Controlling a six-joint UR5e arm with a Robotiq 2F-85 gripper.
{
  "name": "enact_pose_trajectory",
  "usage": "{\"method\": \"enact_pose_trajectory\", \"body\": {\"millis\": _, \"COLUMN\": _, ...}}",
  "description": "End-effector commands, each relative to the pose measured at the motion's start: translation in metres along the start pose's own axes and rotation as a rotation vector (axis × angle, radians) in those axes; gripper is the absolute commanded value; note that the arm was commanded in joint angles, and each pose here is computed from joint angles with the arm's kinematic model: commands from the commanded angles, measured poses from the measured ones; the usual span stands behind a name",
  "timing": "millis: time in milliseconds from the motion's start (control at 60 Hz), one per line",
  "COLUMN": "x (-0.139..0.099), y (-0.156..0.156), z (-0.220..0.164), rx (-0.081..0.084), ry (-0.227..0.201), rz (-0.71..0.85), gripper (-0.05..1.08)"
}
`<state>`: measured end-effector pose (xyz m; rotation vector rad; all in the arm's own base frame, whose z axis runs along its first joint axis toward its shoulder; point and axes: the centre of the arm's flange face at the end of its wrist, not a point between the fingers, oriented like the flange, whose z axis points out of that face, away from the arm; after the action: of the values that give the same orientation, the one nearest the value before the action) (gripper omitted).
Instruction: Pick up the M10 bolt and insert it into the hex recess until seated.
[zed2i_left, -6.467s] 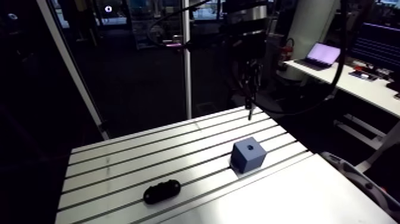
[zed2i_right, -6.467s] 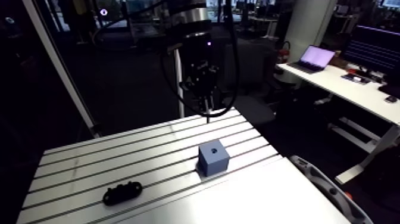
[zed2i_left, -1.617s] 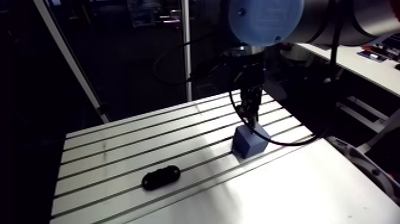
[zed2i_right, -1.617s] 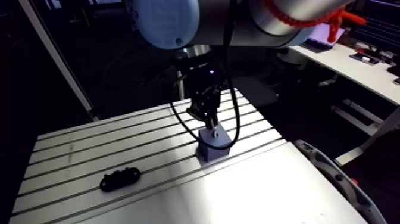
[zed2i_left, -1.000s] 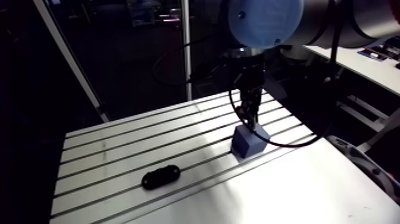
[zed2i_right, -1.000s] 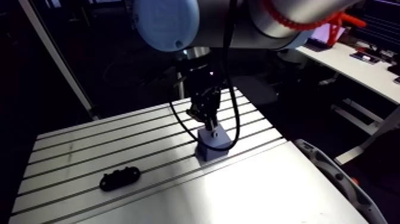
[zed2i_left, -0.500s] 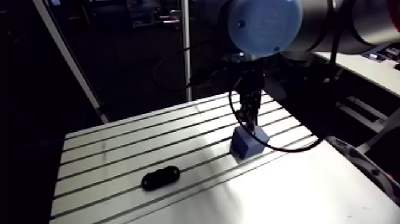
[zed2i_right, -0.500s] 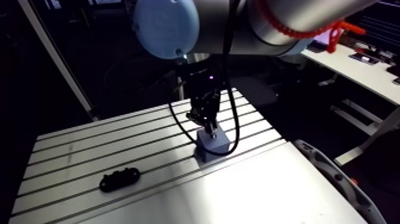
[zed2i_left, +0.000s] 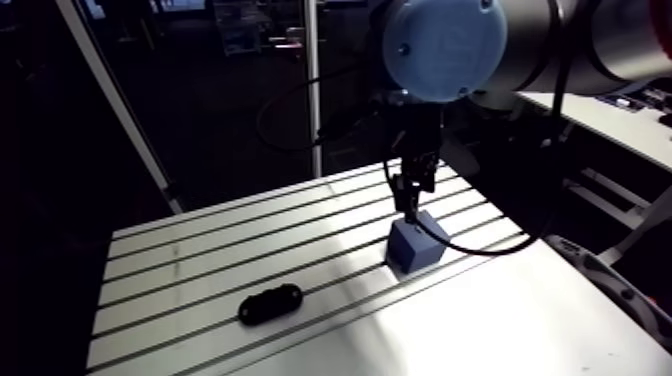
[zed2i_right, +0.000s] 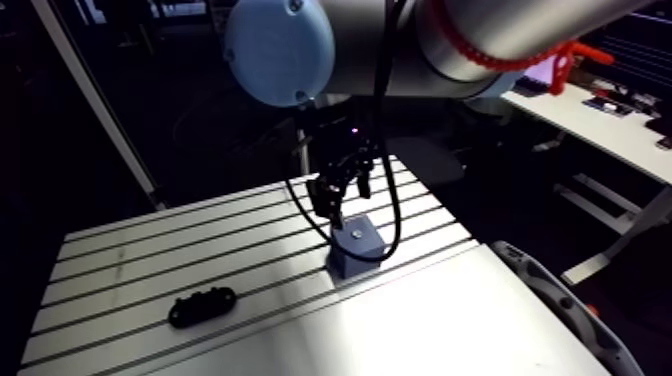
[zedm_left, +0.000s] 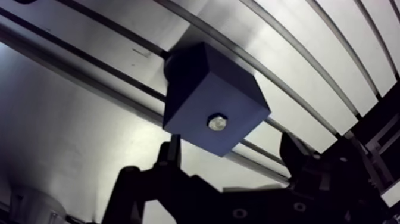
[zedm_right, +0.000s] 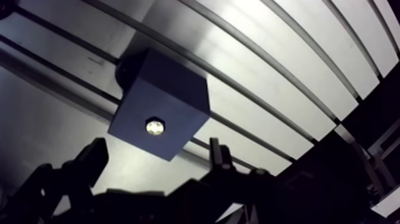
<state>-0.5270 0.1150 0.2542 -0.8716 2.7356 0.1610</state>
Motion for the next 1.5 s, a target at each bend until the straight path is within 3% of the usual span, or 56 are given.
{"method": "enact_pose_trajectory", "body": {"millis": 17, "x": -0.001, "y": 0.003, "z": -0.006, "rx": -0.021, "ry": 0.018, "rz": 0.015, "gripper": 0.0}}
{"method": "enact_pose_trajectory", "body": {"millis": 283, "x": -0.004, "y": 0.003, "z": -0.005, "rx": -0.019, "ry": 0.034, "rz": 0.025, "gripper": 0.01}}
{"method": "enact_pose_trajectory", "body": {"millis": 317, "x": -0.005, "y": 0.002, "z": -0.005, "rx": -0.017, "ry": 0.033, "rz": 0.025, "gripper": 0.08}}
{"method": "enact_pose_trajectory", "body": {"millis": 350, "x": -0.005, "y": 0.002, "z": -0.005, "rx": -0.017, "ry": 0.033, "rz": 0.025, "gripper": 0.08}}
{"method": "enact_pose_trajectory", "body": {"millis": 383, "x": -0.005, "y": 0.002, "z": -0.005, "rx": -0.015, "ry": 0.036, "rz": 0.025, "gripper": 0.24}}
{"method": "enact_pose_trajectory", "body": {"millis": 400, "x": -0.005, "y": 0.002, "z": -0.005, "rx": -0.015, "ry": 0.036, "rz": 0.025, "gripper": 0.24}}
{"method": "enact_pose_trajectory", "body": {"millis": 417, "x": -0.006, "y": 0.003, "z": -0.008, "rx": -0.016, "ry": 0.043, "rz": 0.028, "gripper": 0.36}}
{"method": "enact_pose_trajectory", "body": {"millis": 433, "x": -0.006, "y": 0.003, "z": -0.008, "rx": -0.016, "ry": 0.043, "rz": 0.028, "gripper": 0.36}}
{"method": "enact_pose_trajectory", "body": {"millis": 450, "x": -0.007, "y": 0.002, "z": -0.011, "rx": -0.017, "ry": 0.052, "rz": 0.03, "gripper": 0.47}}
{"method": "enact_pose_trajectory", "body": {"millis": 467, "x": -0.007, "y": 0.002, "z": -0.011, "rx": -0.017, "ry": 0.052, "rz": 0.03, "gripper": 0.47}}
{"method": "enact_pose_trajectory", "body": {"millis": 483, "x": -0.008, "y": 0.002, "z": -0.015, "rx": -0.017, "ry": 0.063, "rz": 0.033, "gripper": 0.57}}
{"method": "enact_pose_trajectory", "body": {"millis": 500, "x": -0.008, "y": 0.002, "z": -0.015, "rx": -0.017, "ry": 0.063, "rz": 0.033, "gripper": 0.57}}
{"method": "enact_pose_trajectory", "body": {"millis": 550, "x": -0.01, "y": -0.001, "z": -0.023, "rx": -0.017, "ry": 0.093, "rz": 0.039, "gripper": 0.77}}
{"method": "enact_pose_trajectory", "body": {"millis": 567, "x": -0.01, "y": -0.001, "z": -0.023, "rx": -0.017, "ry": 0.093, "rz": 0.039, "gripper": 0.77}}
{"method": "enact_pose_trajectory", "body": {"millis": 583, "x": -0.011, "y": -0.002, "z": -0.027, "rx": -0.017, "ry": 0.11, "rz": 0.042, "gripper": 0.84}}
{"method": "enact_pose_trajectory", "body": {"millis": 667, "x": -0.022, "y": 0.002, "z": -0.035, "rx": -0.014, "ry": 0.144, "rz": 0.07, "gripper": 1.0}}
{"method": "enact_pose_trajectory", "body": {"millis": 717, "x": -0.025, "y": 0.004, "z": -0.038, "rx": -0.013, "ry": 0.152, "rz": 0.084, "gripper": 1.03}}
{"method": "enact_pose_trajectory", "body": {"millis": 817, "x": -0.035, "y": 0.008, "z": -0.039, "rx": 0.004, "ry": 0.153, "rz": 0.122, "gripper": 1.07}}
{"method": "enact_pose_trajectory", "body": {"millis": 833, "x": -0.039, "y": 0.009, "z": -0.04, "rx": 0.014, "ry": 0.152, "rz": 0.137, "gripper": 1.07}}
{"method": "enact_pose_trajectory", "body": {"millis": 850, "x": -0.039, "y": 0.009, "z": -0.04, "rx": 0.014, "ry": 0.152, "rz": 0.137, "gripper": 1.07}}
{"method": "enact_pose_trajectory", "body": {"millis": 867, "x": -0.043, "y": 0.01, "z": -0.039, "rx": 0.028, "ry": 0.153, "rz": 0.157, "gripper": 1.07}}
{"method": "enact_pose_trajectory", "body": {"millis": 883, "x": -0.043, "y": 0.01, "z": -0.039, "rx": 0.028, "ry": 0.153, "rz": 0.157, "gripper": 1.07}}
{"method": "enact_pose_trajectory", "body": {"millis": 900, "x": -0.048, "y": 0.012, "z": -0.04, "rx": 0.041, "ry": 0.157, "rz": 0.177, "gripper": 1.08}}
{"method": "enact_pose_trajectory", "body": {"millis": 917, "x": -0.048, "y": 0.012, "z": -0.04, "rx": 0.041, "ry": 0.157, "rz": 0.177, "gripper": 1.08}}
{"method": "enact_pose_trajectory", "body": {"millis": 933, "x": -0.052, "y": 0.013, "z": -0.038, "rx": 0.059, "ry": 0.16, "rz": 0.188, "gripper": 1.08}}
{"method": "enact_pose_trajectory", "body": {"millis": 950, "x": -0.052, "y": 0.013, "z": -0.038, "rx": 0.059, "ry": 0.16, "rz": 0.188, "gripper": 1.08}}
{"method": "enact_pose_trajectory", "body": {"millis": 983, "x": -0.06, "y": 0.015, "z": -0.036, "rx": 0.077, "ry": 0.168, "rz": 0.214, "gripper": 1.08}}
{"method": "enact_pose_trajectory", "body": {"millis": 1100, "x": -0.07, "y": 0.014, "z": -0.035, "rx": 0.082, "ry": 0.173, "rz": 0.255, "gripper": 1.08}}
{"method": "enact_pose_trajectory", "body": {"millis": 1200, "x": -0.073, "y": 0.009, "z": -0.042, "rx": 0.076, "ry": 0.176, "rz": 0.343, "gripper": 1.08}}
{"method": "enact_pose_trajectory", "body": {"millis": 1350, "x": -0.074, "y": 0.001, "z": -0.047, "rx": 0.084, "ry": 0.174, "rz": 0.492, "gripper": 1.08}}
{"method": "enact_pose_trajectory", "body": {"millis": 1500, "x": -0.073, "y": -0.001, "z": -0.039, "rx": 0.106, "ry": 0.16, "rz": 0.582, "gripper": 1.08}}
